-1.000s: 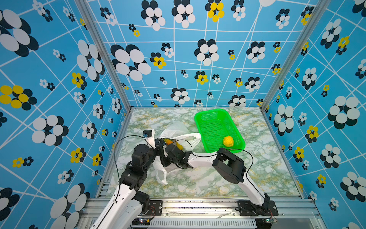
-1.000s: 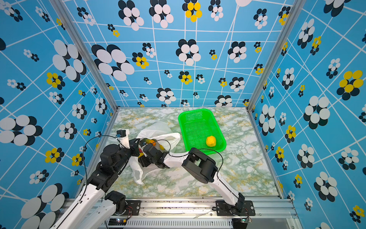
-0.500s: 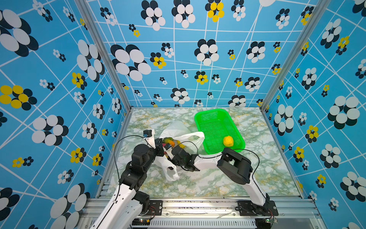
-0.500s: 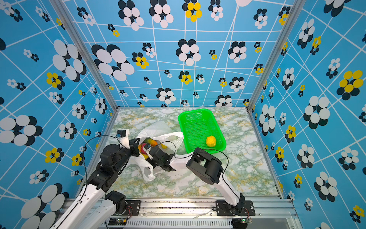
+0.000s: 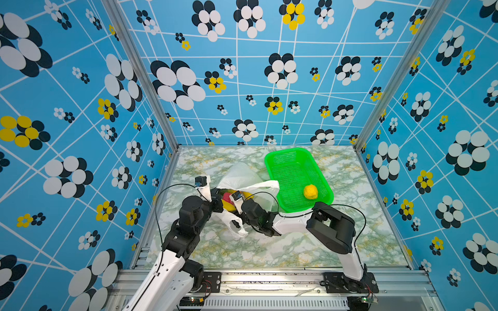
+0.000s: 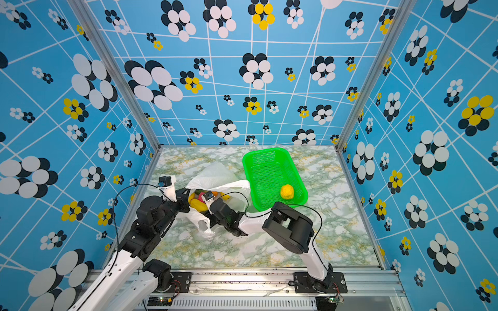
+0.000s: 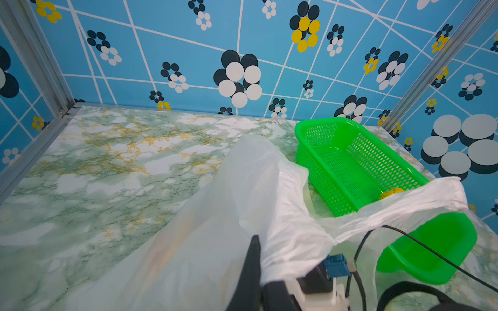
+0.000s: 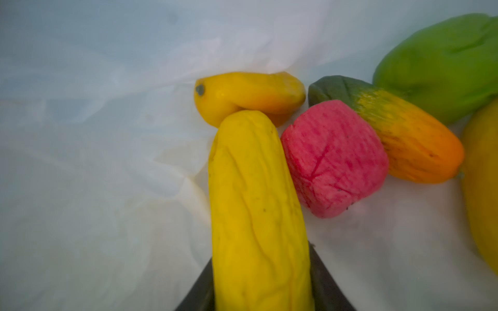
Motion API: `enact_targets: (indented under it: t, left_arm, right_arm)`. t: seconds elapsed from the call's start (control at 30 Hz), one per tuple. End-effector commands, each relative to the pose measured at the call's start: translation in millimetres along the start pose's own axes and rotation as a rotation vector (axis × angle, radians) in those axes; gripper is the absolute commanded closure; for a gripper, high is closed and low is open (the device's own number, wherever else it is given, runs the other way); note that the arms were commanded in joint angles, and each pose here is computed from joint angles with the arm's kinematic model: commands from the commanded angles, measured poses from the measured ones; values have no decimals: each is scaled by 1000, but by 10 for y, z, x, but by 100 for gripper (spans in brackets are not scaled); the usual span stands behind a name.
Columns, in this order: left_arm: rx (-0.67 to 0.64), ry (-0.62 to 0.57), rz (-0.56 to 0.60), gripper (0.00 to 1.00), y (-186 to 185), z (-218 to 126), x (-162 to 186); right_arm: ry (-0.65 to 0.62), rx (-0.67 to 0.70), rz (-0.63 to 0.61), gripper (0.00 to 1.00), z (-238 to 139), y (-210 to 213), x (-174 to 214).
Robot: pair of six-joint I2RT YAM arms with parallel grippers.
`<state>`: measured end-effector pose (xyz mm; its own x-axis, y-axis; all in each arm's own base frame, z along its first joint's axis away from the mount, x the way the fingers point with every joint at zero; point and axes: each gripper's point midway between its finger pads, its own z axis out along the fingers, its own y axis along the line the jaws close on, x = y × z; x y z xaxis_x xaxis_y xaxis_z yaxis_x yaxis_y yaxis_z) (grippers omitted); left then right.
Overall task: Untie the knot of the plastic bag and take out the fruit
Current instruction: 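Grasp the long yellow fruit inside the bag with the right gripper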
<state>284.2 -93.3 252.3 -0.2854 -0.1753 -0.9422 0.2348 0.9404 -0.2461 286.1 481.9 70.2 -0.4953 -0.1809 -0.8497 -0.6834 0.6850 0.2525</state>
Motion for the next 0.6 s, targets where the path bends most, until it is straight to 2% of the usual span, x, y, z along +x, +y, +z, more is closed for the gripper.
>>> enact_targets:
  t: [0.0,0.13,0.33,0.47,0.57]
  left_arm:
    - [-1,6,10,100,9,-20,40]
    - [-1,8,10,100,8,-14,45]
    - [-7,6,13,100,18,-18,39]
    - [-11,3,13,100,27,-26,35]
    - [-12,3,13,100,29,-28,38]
  right_arm:
    - [-56,247,48,58,-138,-481,-75]
    - [-46,256,64,57,-142,-513,-1]
    - [-80,100,75,26,-281,-254,75]
    - [-136,27,59,20,-498,-104,-1]
    - [-145,62,57,14,-546,-154,-56]
